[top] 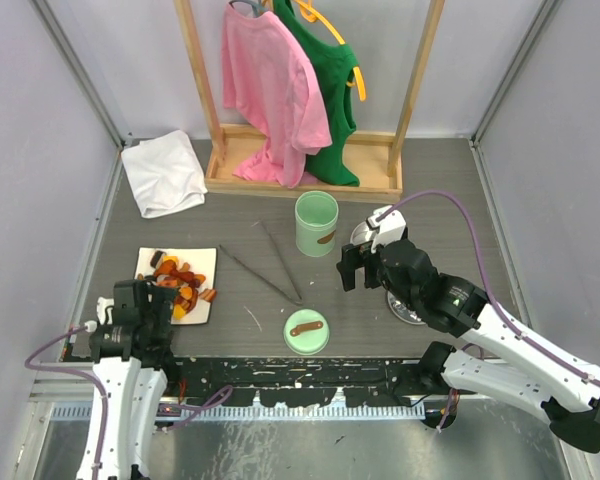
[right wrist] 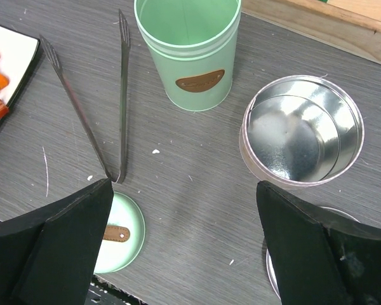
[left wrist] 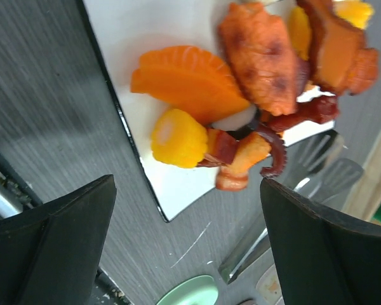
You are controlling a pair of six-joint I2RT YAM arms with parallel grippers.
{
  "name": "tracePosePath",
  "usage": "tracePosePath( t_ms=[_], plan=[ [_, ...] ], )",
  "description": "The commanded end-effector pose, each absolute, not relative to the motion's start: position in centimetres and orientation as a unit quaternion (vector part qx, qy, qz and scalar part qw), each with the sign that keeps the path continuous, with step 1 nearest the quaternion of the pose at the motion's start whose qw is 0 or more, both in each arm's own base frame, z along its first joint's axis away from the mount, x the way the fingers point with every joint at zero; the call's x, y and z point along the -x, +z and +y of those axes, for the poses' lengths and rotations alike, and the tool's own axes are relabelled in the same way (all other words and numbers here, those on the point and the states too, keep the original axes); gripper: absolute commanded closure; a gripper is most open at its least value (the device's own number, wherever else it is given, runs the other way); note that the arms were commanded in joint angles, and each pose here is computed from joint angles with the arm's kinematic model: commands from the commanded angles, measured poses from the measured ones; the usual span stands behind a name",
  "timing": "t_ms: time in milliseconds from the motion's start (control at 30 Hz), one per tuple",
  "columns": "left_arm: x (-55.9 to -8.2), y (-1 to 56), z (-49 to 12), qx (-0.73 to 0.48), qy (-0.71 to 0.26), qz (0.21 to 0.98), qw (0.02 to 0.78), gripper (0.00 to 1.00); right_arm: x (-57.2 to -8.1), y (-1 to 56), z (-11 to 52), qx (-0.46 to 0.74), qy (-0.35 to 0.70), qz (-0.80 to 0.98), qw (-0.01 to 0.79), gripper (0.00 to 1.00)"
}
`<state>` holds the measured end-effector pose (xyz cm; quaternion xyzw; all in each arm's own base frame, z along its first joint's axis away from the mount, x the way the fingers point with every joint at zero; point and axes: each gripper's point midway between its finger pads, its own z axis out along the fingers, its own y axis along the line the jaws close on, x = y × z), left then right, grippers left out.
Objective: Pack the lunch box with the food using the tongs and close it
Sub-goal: Move the plate to the center of the board.
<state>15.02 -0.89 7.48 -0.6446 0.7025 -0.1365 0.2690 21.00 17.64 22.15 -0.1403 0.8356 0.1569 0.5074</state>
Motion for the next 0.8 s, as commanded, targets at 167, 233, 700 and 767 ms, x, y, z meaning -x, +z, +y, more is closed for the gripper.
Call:
tracePosePath(
  t_ms=[167, 233, 700, 767],
  plan=[
    [-13.4, 7.6, -0.3, 0.655, -0.087, 0.712, 0.239, 0.02, -21.2, 22.8, 17.3, 0.115, 0.162, 0.833, 0.517, 0.00],
    [-13.2, 7.2, -0.1, 0.656, -0.082, 0.711, 0.239, 0.02, -21.3, 22.7, 17.3, 0.116, 0.161, 0.833, 0.517, 0.00],
    [-17.1, 6.1, -0.4, 0.635, -0.153, 0.693, 0.305, 0.02, -21.5, 22.5, 17.2, 0.119, 0.151, 0.835, 0.516, 0.00],
    [-17.8, 6.0, -0.5, 0.630, -0.165, 0.690, 0.317, 0.02, -21.5, 22.4, 17.2, 0.119, 0.150, 0.835, 0.516, 0.00]
  ],
)
